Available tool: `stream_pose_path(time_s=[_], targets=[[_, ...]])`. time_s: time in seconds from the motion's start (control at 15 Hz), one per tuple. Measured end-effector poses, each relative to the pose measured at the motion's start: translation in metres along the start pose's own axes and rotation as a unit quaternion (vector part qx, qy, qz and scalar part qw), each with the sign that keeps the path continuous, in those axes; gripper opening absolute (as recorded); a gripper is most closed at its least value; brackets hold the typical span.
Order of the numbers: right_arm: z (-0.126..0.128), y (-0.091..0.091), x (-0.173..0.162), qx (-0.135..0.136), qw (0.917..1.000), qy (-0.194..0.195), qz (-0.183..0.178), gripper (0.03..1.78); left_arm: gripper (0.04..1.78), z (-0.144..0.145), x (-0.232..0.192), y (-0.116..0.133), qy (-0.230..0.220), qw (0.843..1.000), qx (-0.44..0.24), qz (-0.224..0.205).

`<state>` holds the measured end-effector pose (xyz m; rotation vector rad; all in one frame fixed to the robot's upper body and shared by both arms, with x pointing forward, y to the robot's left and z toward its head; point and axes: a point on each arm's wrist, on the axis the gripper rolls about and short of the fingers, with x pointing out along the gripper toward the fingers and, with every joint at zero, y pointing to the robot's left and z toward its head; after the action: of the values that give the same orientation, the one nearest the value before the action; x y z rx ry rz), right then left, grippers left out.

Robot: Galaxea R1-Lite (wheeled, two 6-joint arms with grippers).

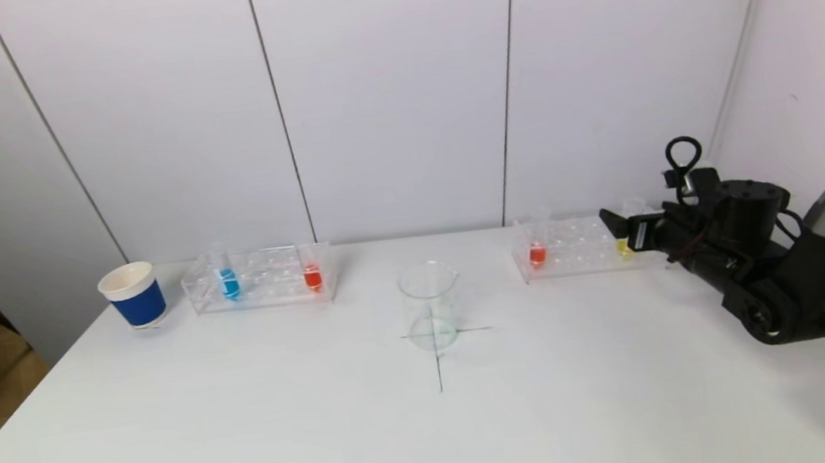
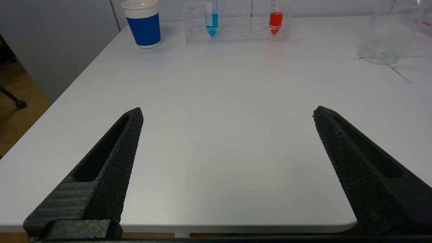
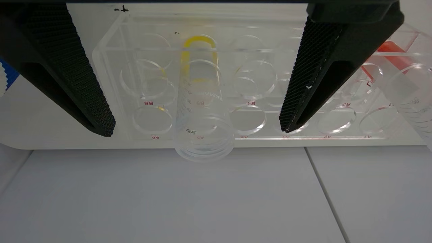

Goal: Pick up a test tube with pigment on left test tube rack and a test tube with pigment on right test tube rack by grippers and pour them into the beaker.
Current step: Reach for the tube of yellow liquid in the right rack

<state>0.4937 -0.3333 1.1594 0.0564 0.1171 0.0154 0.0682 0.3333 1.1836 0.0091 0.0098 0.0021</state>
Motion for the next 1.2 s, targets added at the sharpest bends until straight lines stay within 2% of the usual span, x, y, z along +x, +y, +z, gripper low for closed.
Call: stream_pose_path(time_s=[1.2], targets=[[-0.007,0.001,0.013,-0.001,1.0000,-0.005,0.001,1.77,1.76,0.000,0.000,0.000,0.000,1.000,0.000,0.000]])
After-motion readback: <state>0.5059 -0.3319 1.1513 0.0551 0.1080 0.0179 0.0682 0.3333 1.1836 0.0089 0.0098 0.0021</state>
